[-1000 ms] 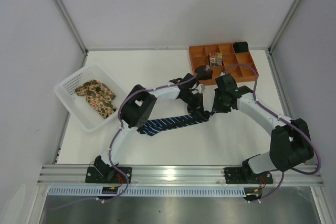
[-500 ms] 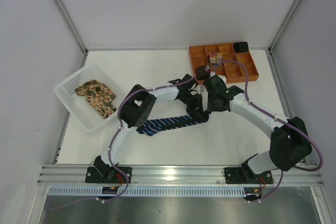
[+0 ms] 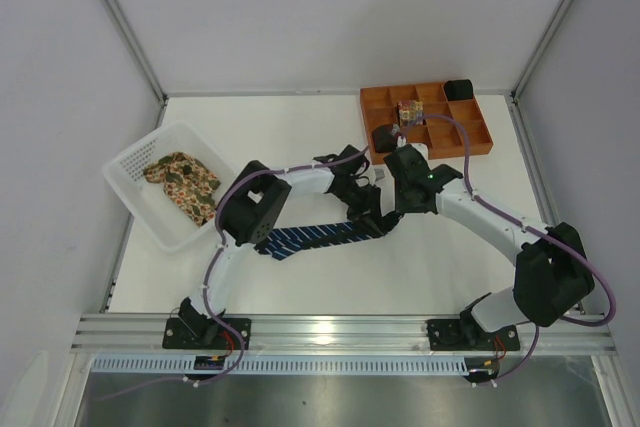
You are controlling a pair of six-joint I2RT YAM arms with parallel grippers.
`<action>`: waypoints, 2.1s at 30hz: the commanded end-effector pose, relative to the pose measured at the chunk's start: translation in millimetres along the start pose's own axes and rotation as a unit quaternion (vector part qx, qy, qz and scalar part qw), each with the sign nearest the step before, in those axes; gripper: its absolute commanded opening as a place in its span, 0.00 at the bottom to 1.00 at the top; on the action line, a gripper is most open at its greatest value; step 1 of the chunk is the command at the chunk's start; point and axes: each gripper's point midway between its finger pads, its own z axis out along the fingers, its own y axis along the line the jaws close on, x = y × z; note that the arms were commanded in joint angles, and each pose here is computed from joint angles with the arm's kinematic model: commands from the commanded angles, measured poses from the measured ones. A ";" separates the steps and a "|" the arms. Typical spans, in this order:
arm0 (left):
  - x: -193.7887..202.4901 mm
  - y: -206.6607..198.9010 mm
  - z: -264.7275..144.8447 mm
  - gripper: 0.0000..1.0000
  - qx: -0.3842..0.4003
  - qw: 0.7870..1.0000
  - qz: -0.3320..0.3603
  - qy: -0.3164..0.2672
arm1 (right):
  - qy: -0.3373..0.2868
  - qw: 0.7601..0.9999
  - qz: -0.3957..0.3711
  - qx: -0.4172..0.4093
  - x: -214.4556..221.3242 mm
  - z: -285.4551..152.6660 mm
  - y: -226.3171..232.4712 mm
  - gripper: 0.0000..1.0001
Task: Roll the ties
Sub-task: Roll the tie
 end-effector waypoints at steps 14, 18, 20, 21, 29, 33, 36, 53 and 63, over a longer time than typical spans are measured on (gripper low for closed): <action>16.1 11.6 -97.6 0.42 0.032 0.995 0.020 -0.091 | -0.029 0.999 -0.022 0.001 -10.4 -9.6 11.8 0.00; 27.4 47.3 -99.2 0.31 -0.003 0.996 -0.025 -0.083 | -0.024 0.999 -0.033 0.007 -8.6 -7.9 21.6 0.00; 33.0 57.9 -94.9 0.28 -0.013 0.997 -0.035 -0.071 | -0.018 0.999 -0.046 0.017 -3.9 -4.9 26.1 0.00; 35.5 60.5 -93.6 0.27 -0.015 0.997 -0.040 -0.067 | -0.017 0.999 -0.047 0.019 -4.0 -5.7 28.5 0.00; 38.5 77.7 -87.4 0.23 -0.036 0.996 -0.052 -0.066 | -0.012 0.996 -0.074 0.052 0.5 -2.4 45.1 0.00; 40.9 82.0 -85.0 0.23 -0.039 0.996 -0.053 -0.061 | -0.015 0.994 -0.094 0.059 -0.3 -4.8 58.6 0.01; 42.1 85.3 -82.9 0.22 -0.039 0.996 -0.054 -0.057 | -0.020 0.992 -0.108 0.065 -3.5 -7.3 70.3 0.01; 38.0 96.1 -84.5 0.21 -0.035 0.996 -0.063 -0.056 | 0.014 0.987 -0.163 0.012 32.2 6.8 142.2 0.03; 39.2 100.2 -84.9 0.21 -0.038 0.996 -0.067 -0.054 | 0.042 0.982 -0.181 -0.032 55.5 20.7 156.3 0.28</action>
